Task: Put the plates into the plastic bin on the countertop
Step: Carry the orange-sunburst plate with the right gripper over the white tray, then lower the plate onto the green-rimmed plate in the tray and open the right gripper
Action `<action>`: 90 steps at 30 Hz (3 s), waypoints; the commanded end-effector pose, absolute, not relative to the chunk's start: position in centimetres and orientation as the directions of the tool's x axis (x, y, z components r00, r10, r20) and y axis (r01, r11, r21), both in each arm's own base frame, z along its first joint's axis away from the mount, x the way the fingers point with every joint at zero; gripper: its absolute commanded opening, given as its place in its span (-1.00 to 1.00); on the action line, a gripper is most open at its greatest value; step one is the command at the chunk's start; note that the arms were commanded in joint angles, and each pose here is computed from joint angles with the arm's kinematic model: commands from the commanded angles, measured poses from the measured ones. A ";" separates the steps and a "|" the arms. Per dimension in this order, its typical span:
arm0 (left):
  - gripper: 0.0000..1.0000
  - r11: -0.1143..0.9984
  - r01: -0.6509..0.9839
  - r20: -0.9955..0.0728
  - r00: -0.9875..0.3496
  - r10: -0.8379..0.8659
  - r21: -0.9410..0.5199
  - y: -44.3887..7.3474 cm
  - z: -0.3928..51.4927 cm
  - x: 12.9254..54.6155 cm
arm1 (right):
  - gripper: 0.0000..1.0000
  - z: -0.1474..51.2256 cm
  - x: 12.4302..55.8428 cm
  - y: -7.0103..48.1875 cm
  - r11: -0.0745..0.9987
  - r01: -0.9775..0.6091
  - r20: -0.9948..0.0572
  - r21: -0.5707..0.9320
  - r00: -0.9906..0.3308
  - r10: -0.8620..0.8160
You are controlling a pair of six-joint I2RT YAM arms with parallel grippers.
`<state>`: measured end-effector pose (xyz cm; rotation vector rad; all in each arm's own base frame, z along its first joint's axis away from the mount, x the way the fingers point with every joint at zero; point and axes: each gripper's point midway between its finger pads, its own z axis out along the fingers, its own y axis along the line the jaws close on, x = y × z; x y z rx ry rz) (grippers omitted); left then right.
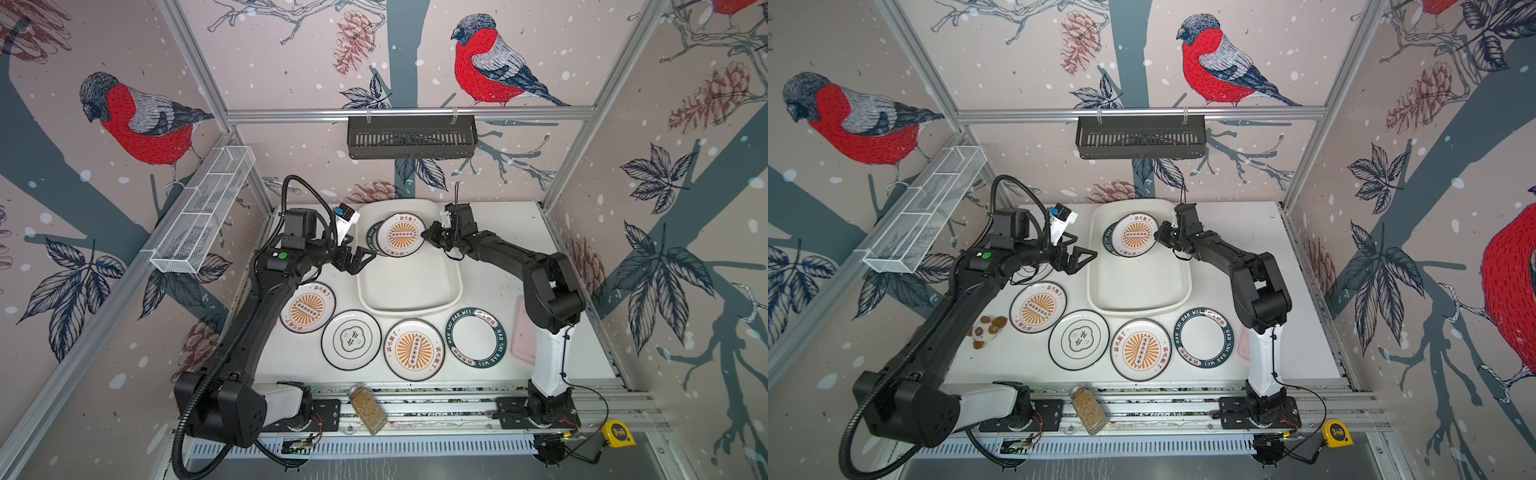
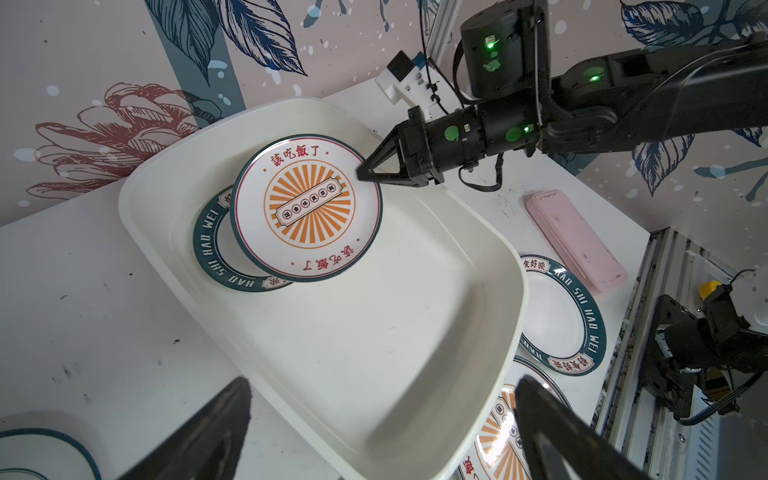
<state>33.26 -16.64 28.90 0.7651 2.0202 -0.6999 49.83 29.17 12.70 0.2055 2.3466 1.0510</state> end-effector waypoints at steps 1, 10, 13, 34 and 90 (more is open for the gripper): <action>0.96 0.645 0.743 -0.867 -0.428 0.254 -0.178 -16.8 29.6 33.4 | -0.96 13.5 51.5 30.5 0.636 -0.112 -0.437 0.763 -0.815 0.381; 0.96 0.644 0.744 -0.867 -0.429 0.255 -0.178 -16.9 29.6 33.5 | -0.95 10.9 53.8 31.8 0.641 -0.084 -0.413 0.763 -0.826 0.383; 0.96 0.642 0.745 -0.866 -0.430 0.256 -0.180 -16.9 29.6 33.6 | -0.95 10.2 54.1 32.1 0.641 -0.081 -0.405 0.763 -0.834 0.376; 0.96 0.637 0.750 -0.867 -0.424 0.262 -0.175 -17.0 29.6 33.6 | -0.78 6.9 54.3 32.5 0.660 -0.035 -0.358 0.751 -0.861 0.361; 0.96 0.623 0.762 -0.872 -0.416 0.257 -0.179 -17.2 30.0 33.2 | -0.51 11.8 53.8 31.3 0.756 -0.085 -0.472 0.649 -0.825 0.312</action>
